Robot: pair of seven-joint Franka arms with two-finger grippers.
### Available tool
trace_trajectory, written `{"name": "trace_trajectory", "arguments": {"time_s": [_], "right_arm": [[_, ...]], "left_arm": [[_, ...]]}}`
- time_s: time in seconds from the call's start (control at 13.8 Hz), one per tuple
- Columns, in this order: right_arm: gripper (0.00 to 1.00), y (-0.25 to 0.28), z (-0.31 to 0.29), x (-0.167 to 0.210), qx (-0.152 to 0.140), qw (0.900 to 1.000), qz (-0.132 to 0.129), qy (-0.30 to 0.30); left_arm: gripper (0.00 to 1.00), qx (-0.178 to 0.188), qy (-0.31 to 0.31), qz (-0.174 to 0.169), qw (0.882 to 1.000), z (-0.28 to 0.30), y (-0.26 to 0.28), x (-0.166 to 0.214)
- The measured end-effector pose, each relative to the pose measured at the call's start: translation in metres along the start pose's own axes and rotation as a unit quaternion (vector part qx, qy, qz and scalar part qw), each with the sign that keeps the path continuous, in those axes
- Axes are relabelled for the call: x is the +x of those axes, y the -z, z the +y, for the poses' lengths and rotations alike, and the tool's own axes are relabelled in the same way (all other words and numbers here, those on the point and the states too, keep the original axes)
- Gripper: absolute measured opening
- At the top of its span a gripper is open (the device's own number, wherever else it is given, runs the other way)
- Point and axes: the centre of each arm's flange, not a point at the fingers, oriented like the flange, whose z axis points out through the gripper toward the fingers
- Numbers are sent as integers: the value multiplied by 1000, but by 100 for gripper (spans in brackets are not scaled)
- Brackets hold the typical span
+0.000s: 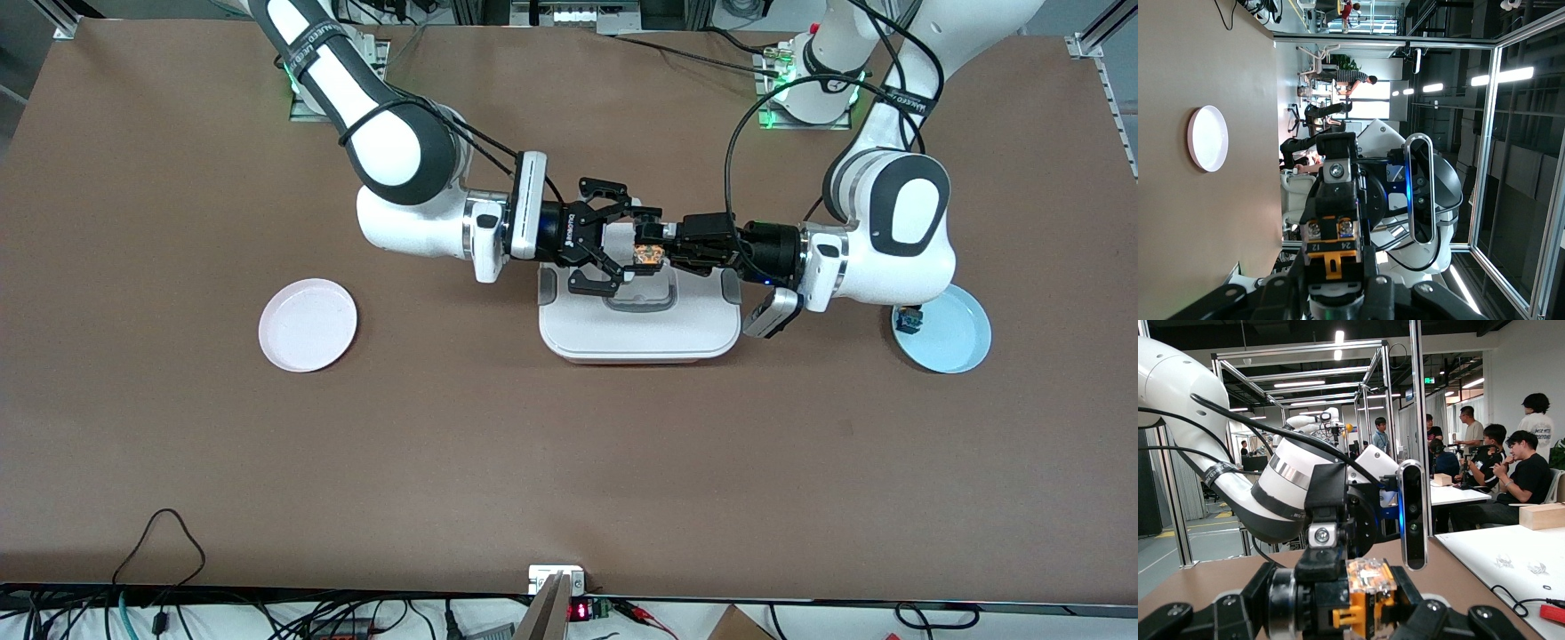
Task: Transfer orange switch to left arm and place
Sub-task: 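Grasp the switch with the left gripper while the right gripper opens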
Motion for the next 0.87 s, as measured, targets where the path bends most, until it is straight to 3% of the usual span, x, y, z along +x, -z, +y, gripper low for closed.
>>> {"name": "trace_trajectory", "arguments": {"time_s": [0.14,0.29,0.65,0.87], "right_arm": [[78,1,1,0,-1,1000,1,-5],[99,7,7,0,-9,1000,1,-11],[100,33,32,8,-18,1000,5,-9],[100,74,62,26,27,1000,-7,-10]], "left_arm": [[34,0,-6,0,1000,0,0,0],[34,0,-14,1,1000,1,1,1],[34,17,-35,9,999,14,16,11],[34,87,-75,-26,993,26,35,17]]}}
